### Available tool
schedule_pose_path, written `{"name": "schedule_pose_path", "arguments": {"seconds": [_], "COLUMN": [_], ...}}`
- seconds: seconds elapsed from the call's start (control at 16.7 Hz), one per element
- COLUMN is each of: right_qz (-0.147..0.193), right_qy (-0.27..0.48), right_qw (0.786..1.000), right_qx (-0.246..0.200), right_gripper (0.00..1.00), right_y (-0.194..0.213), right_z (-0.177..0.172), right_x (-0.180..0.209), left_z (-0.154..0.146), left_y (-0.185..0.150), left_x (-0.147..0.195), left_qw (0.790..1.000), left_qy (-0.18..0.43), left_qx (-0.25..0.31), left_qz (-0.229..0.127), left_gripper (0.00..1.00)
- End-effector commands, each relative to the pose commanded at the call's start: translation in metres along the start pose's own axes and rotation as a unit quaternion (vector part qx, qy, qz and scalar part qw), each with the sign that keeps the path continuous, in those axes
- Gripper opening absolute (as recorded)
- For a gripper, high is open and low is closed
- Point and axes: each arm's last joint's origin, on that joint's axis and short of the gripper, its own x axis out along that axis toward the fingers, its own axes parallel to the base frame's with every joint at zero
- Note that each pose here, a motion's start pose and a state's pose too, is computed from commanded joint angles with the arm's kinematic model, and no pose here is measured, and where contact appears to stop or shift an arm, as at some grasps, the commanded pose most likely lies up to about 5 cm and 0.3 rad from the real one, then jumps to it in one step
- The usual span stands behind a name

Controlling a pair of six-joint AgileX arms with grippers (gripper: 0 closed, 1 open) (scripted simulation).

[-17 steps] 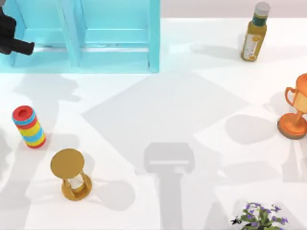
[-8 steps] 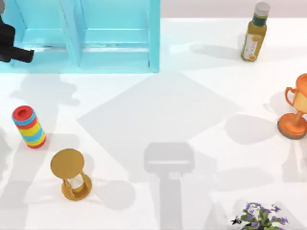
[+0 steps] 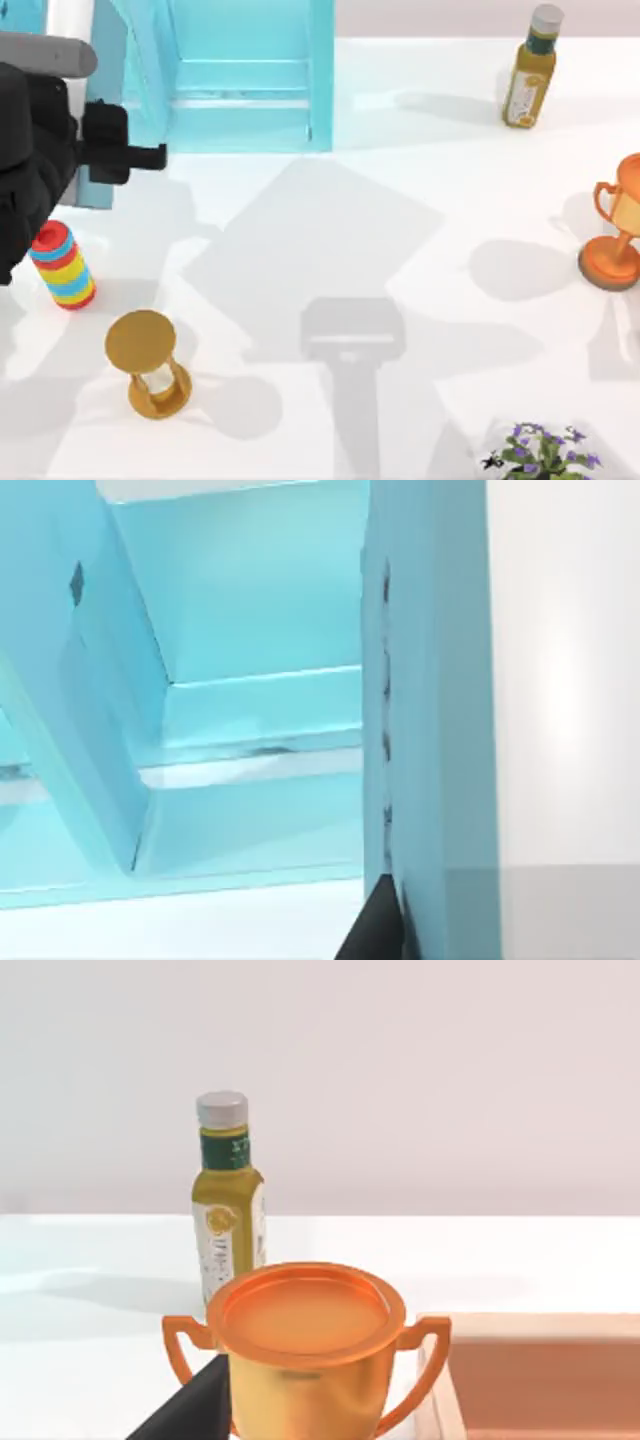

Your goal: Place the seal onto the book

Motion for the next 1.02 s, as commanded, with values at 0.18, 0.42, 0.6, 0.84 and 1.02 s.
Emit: {"name": "schedule_pose_path", "arguments": {"seconds": [0.18,0.42,0.6,0.84,1.02], "right_qz": [0.0,0.0,0.0,0.0,0.0], "right_qy": [0.0,0.0,0.0,0.0,0.0], "right_qw": [1.0,1.0,1.0,1.0,1.0], "right_qx": [0.0,0.0,0.0,0.0,0.0], "right_gripper": [1.0,1.0,1.0,1.0,1.0], "right_y": [0.0,0.0,0.0,0.0,0.0], "right_z": [0.0,0.0,0.0,0.0,0.0], "right_x": [0.0,0.0,0.0,0.0,0.0], "left_z": [-0.013,-0.028,-0.038,-0.05,-0.061], "left_y": [-0.031,-0.075,-0.109,-0.157,-0.193], "left_x": [0.007,0.016,0.021,0.024,0.023], "left_qw": [0.995,0.975,0.951,0.91,0.872], "left_qy": [0.055,0.114,0.132,0.113,0.073], "left_qx": [-0.079,-0.189,-0.272,-0.384,-0.464], "left_qz": [-0.005,0.021,0.057,0.107,0.134], "left_gripper": [0.0,0.0,0.0,0.0,0.0]}}
